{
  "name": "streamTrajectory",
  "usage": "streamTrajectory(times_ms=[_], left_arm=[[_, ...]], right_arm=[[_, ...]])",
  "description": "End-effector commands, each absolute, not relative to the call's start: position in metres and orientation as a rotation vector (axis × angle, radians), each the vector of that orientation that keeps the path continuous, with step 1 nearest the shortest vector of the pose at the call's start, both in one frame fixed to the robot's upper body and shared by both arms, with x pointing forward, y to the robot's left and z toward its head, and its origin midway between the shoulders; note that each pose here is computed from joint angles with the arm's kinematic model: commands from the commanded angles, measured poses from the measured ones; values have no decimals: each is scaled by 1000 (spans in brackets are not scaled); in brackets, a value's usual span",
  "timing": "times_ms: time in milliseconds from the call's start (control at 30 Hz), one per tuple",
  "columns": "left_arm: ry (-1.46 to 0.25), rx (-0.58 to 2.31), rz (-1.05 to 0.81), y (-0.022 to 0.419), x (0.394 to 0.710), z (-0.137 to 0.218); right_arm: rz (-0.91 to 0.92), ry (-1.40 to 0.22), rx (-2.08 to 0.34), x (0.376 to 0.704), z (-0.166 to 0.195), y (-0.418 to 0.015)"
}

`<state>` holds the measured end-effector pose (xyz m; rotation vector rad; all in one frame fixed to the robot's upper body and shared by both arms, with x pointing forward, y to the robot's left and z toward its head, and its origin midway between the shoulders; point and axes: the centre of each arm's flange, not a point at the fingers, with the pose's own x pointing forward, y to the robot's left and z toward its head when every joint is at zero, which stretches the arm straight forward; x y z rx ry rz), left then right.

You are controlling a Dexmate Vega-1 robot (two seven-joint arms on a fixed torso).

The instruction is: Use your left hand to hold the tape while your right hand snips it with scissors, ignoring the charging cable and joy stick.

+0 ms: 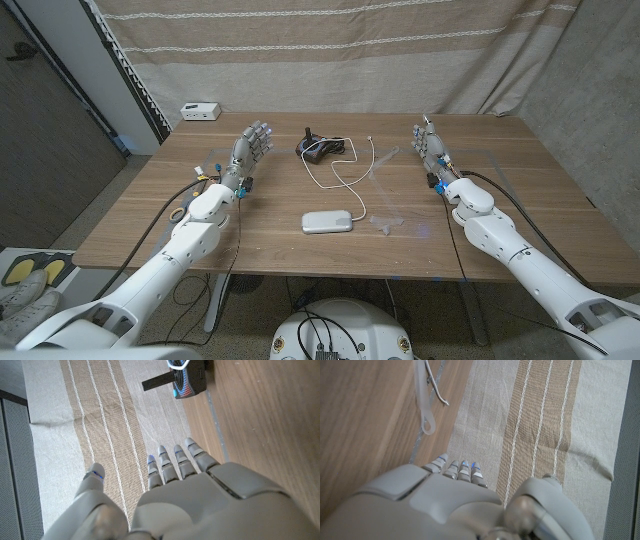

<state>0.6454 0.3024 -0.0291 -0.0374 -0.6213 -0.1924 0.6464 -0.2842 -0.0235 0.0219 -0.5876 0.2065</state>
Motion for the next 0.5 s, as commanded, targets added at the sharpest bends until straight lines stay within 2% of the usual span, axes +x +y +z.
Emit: streamTrajectory(times_ms=[33,500], left_arm=[[-641,11,-165,307,637,-27],[-657,74,-105,310,627,-25]], right_arm=[[210,-588,7,644,-22,-283],[204,-596,-10,642,-20,-286]])
